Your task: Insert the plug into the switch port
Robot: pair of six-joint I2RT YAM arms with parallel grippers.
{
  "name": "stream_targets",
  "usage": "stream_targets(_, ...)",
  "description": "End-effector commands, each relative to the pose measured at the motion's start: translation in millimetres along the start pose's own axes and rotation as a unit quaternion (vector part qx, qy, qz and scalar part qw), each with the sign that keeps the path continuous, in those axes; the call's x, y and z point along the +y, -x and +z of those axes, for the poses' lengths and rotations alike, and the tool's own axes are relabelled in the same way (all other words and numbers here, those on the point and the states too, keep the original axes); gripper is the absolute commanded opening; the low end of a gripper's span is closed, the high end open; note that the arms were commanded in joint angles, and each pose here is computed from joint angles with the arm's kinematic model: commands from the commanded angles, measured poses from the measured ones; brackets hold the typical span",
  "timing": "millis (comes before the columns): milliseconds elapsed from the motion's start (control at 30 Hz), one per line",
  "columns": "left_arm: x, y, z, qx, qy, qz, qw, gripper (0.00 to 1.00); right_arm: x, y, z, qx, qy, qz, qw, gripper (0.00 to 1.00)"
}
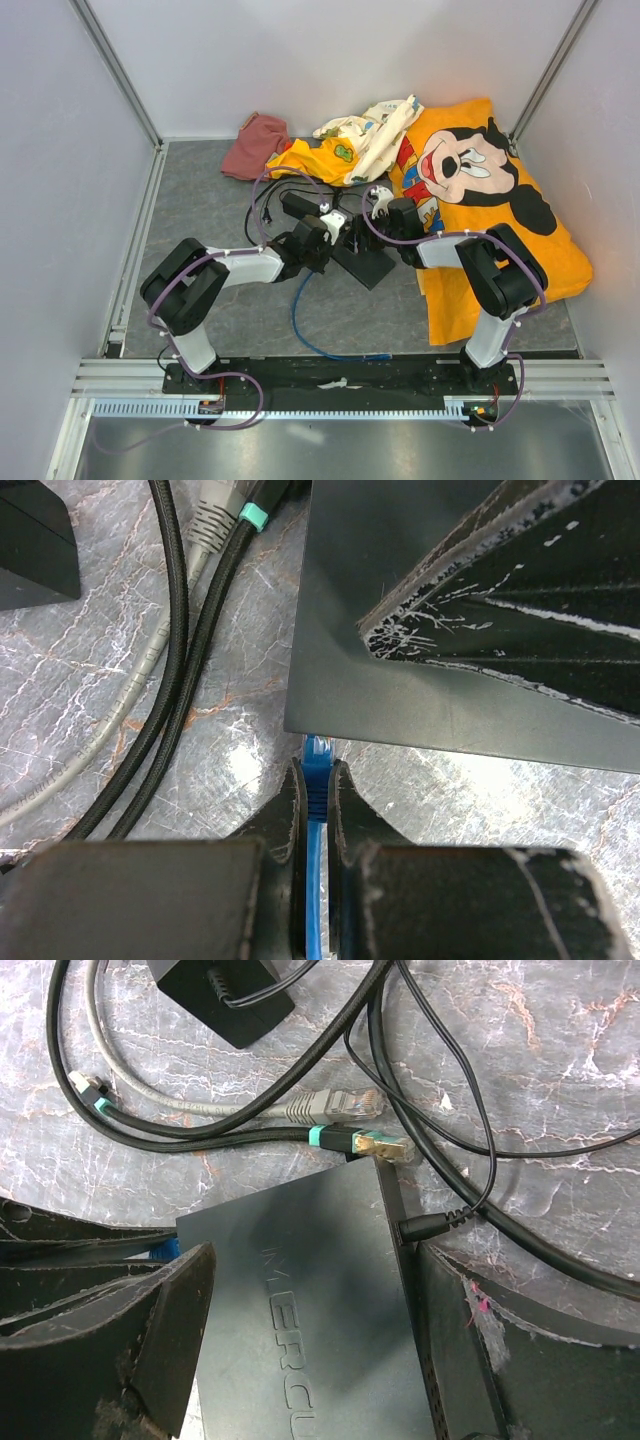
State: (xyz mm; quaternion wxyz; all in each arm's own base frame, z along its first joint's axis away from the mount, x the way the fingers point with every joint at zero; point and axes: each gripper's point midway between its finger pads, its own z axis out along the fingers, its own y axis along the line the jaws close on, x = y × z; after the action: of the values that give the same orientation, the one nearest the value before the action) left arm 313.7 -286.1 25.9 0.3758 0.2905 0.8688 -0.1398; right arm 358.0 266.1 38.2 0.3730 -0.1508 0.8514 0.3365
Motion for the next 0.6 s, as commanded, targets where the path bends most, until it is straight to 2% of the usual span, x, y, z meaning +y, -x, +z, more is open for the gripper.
stream_targets(0, -46, 200, -46, -0.335, -0.086, -0.045, 0.937, 0.02, 112, -110, -38, 0.219, 0.199, 0.084, 0.952, 0.86)
stream_targets(200, -47, 135, -35, -0.247, -0.092, -0.035, 0.964, 0.02, 67, -94, -39, 0.183, 0.089, 0.068, 0.977, 0.88)
stream_targets(367, -47, 92, -35, -0.198, -0.092, -0.031, 0.975, 0.05, 39, -83, -42, 0.158, 0.003, 0.052, 0.986, 0.91)
stream_targets(467, -47, 74, -33, -0.167, -0.092, -0.033, 0.981, 0.11, 31, -75, -44, 0.147, -0.024, 0.043, 0.988, 0.94)
stream_targets(533, -43, 64, -34, -0.155, -0.084, -0.037, 0.984, 0.18, 20, -70, -47, 0.138, -0.056, 0.034, 0.988, 0.96)
stream_targets(567, -41, 65, -39, -0.158, -0.079, -0.040, 0.983, 0.26, 18, -66, -48, 0.133, -0.066, 0.031, 0.988, 0.96)
